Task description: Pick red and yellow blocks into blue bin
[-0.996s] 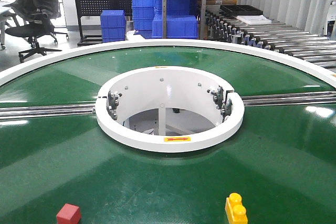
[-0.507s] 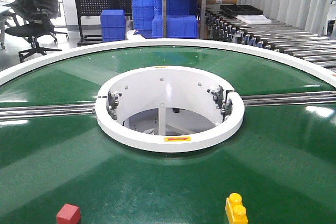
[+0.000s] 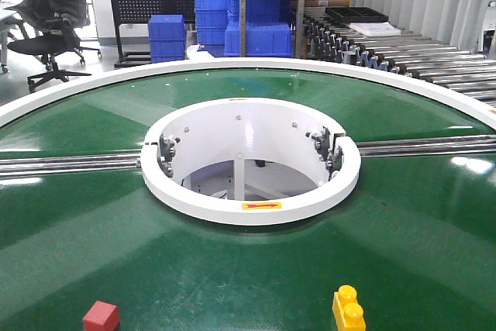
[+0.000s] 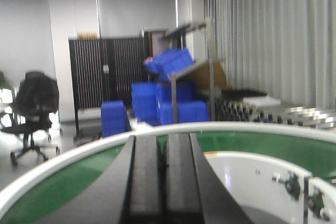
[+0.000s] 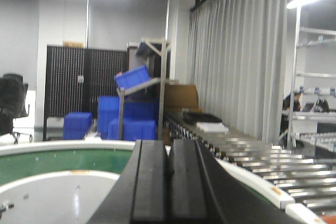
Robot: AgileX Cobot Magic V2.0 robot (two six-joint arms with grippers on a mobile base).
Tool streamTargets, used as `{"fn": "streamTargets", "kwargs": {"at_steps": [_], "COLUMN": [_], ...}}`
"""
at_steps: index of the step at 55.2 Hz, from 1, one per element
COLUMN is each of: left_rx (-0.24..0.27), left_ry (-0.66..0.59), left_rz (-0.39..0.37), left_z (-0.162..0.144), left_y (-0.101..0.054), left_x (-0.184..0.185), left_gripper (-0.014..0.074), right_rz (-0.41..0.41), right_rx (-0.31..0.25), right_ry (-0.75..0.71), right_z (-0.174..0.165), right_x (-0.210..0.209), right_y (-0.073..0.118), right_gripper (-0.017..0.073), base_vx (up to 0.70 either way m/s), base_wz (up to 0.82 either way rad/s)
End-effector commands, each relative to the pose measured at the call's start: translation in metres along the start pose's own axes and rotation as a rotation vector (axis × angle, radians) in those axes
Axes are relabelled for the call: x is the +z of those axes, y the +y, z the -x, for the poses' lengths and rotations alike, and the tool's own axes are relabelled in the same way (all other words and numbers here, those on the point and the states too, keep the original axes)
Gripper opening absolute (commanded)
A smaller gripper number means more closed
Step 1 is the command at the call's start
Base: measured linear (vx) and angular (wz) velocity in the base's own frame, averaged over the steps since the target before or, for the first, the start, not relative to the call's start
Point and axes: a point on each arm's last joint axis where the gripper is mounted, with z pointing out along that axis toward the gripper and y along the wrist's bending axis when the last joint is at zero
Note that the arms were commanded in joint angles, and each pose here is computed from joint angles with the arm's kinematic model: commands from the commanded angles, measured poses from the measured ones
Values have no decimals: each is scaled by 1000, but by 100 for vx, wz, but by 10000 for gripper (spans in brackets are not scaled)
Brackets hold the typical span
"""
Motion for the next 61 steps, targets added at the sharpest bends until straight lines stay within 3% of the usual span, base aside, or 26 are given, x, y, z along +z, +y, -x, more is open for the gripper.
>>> {"fn": "streamTargets", "kwargs": {"at_steps": [1, 17, 26, 35, 41, 47, 50, 55, 61], "left_rx": [-7, -8, -8, -7, -7, -7, -7, -7, -7], "left_ry": [-27, 66, 61, 60, 57, 60, 62, 62, 62], "left_rz": [5, -2, -1, -1, -1, -1, -1, -1, -1], "left_z": [7, -11, -10, -10, -10, -10, -11, -11, -11], "left_y": [1, 0, 0, 0, 0, 0, 0, 0, 0], "left_x": [27, 44, 44, 44, 44, 44, 44, 44, 44], "left_gripper": [2, 3, 29, 149, 283, 409, 471, 532, 548], "right_rz": [-3, 1, 1, 1, 1, 1, 0, 38, 157], "right_rx": [-17, -18, -18, -18, -18, -18, -2, 97, 75], "right_ry": [-65, -34, -28, 29, 39, 5, -19, -21, 142], "right_z": [10, 2, 1, -4, -5, -2, 0, 0, -14], "right_x": [17, 28, 28, 28, 28, 28, 28, 29, 43], "right_y": [-1, 0, 0, 0, 0, 0, 0, 6, 27], "right_gripper": [-10, 0, 89, 330, 543, 689, 729, 724, 703], "base_vx": [0, 0, 0, 0, 0, 0, 0, 0, 0], "base_wz": [0, 0, 0, 0, 0, 0, 0, 0, 0]}}
